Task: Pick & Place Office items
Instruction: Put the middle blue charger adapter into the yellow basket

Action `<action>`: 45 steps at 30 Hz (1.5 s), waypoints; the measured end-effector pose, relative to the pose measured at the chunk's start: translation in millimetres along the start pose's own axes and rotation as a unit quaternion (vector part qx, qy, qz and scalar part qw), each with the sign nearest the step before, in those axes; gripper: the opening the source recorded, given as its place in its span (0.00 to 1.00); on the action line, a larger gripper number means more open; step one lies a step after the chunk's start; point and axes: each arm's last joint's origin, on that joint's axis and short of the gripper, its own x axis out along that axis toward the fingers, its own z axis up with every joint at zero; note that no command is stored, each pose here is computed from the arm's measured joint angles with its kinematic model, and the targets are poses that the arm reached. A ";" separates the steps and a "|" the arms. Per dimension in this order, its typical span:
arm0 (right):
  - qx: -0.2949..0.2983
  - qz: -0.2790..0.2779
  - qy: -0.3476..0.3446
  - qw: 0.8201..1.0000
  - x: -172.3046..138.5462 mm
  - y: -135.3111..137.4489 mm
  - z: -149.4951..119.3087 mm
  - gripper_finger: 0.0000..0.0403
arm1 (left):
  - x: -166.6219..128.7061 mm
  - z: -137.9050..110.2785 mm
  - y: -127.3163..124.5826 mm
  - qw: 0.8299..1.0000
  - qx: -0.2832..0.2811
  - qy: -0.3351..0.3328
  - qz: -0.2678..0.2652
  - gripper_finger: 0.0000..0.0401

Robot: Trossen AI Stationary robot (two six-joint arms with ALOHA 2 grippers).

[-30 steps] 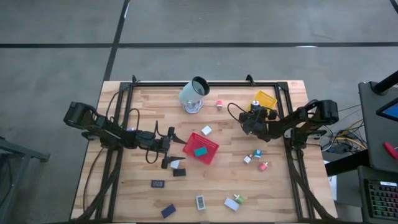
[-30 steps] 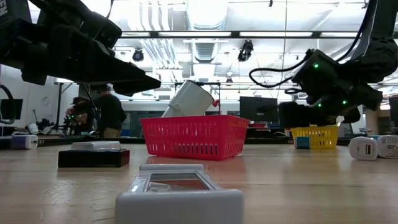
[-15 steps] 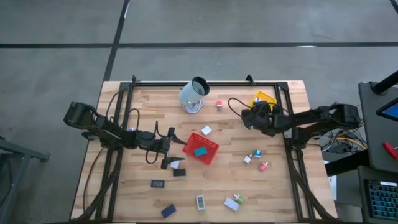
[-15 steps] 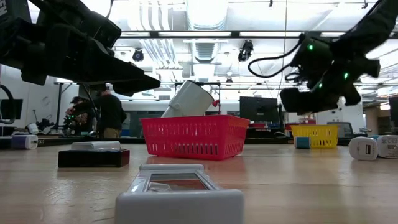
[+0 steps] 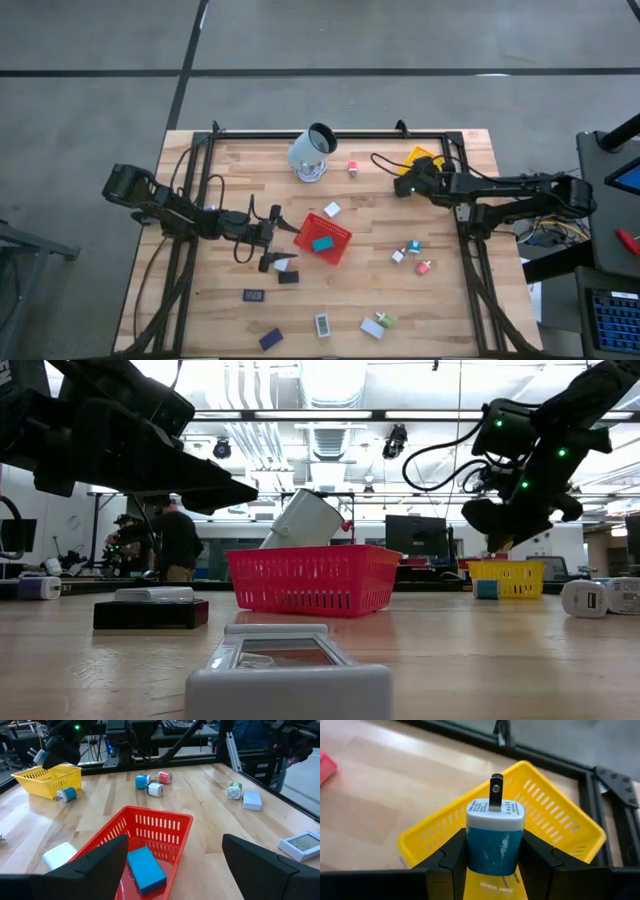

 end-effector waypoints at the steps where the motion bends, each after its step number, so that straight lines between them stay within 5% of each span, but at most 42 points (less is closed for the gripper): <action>1: -0.003 0.006 0.009 1.000 1.2 -1.0 1.8 0.31 | 0.0 0.0 0.0 1.000 0.000 0.000 0.000 0.82; 25: -0.077 0.024 0.135 0.987 4.4 -24.0 41.2 0.31 | 0.0 0.0 0.0 1.000 0.000 0.000 0.000 0.82; 45: -0.083 0.108 0.215 0.967 14.6 -50.8 59.9 0.31 | 0.1 0.2 0.0 1.000 0.000 -0.001 0.000 0.82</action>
